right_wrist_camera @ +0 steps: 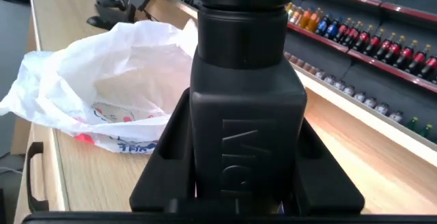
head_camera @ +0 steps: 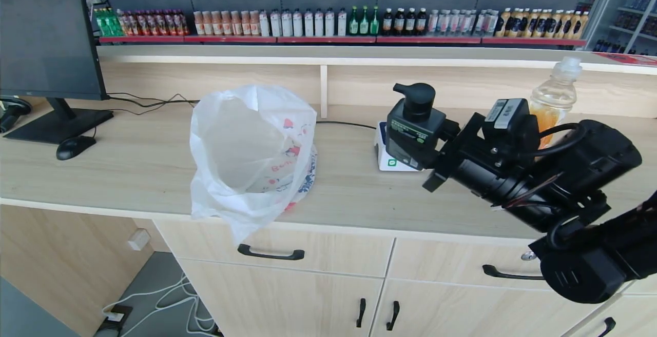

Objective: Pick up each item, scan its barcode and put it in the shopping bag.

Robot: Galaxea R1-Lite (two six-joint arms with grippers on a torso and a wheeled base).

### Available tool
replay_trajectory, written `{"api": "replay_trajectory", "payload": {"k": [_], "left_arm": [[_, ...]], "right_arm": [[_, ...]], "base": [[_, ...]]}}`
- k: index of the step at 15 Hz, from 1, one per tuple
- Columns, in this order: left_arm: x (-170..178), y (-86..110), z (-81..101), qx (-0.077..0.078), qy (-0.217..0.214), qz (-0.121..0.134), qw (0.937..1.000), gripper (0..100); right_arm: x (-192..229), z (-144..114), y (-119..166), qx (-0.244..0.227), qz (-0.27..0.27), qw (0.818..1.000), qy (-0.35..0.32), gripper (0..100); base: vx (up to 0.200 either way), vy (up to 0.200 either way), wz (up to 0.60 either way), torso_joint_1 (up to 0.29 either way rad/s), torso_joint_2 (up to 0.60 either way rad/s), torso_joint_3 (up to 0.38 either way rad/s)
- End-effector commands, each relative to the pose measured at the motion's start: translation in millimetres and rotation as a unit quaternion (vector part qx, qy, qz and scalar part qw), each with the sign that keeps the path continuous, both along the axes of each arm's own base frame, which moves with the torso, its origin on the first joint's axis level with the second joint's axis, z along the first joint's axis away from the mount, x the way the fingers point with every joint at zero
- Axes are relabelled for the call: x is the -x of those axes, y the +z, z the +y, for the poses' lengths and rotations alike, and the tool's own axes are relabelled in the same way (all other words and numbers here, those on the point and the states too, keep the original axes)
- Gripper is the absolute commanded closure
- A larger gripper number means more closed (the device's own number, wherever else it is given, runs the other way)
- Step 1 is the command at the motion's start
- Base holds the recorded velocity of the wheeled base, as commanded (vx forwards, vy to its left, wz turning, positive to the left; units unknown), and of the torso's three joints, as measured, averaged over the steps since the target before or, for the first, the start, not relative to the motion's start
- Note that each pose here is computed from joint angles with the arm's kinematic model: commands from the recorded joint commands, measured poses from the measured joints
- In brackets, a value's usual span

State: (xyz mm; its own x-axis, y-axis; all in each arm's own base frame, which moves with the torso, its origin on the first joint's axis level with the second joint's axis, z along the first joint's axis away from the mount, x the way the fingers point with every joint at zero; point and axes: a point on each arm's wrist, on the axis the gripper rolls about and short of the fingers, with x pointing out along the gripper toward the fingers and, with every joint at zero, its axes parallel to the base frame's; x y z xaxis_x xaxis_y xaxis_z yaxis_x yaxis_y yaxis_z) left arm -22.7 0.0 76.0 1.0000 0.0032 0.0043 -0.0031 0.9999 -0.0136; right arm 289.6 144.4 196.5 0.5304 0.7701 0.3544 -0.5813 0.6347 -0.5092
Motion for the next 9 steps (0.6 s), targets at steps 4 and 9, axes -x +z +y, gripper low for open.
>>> {"api": "replay_trajectory", "payload": {"k": [4, 9], "left_arm": [[-0.1, 0.1, 0.0, -0.001, 0.001, 0.0, 1.0, 0], [-0.1, 0.1, 0.0, 0.0, 0.001, 0.0, 1.0, 0]], "right_arm": [[-40.8, -12.7, -9.2, 0.033, -0.024, 0.998, 0.042, 100], [-78.6, -8.9, -14.5, 0.03, -0.048, 0.997, 0.045, 100]], "base": [[0.0, 0.0, 0.0, 0.0, 0.0, 0.0], [0.0, 0.0, 0.0, 0.0, 0.0, 0.0]]}}
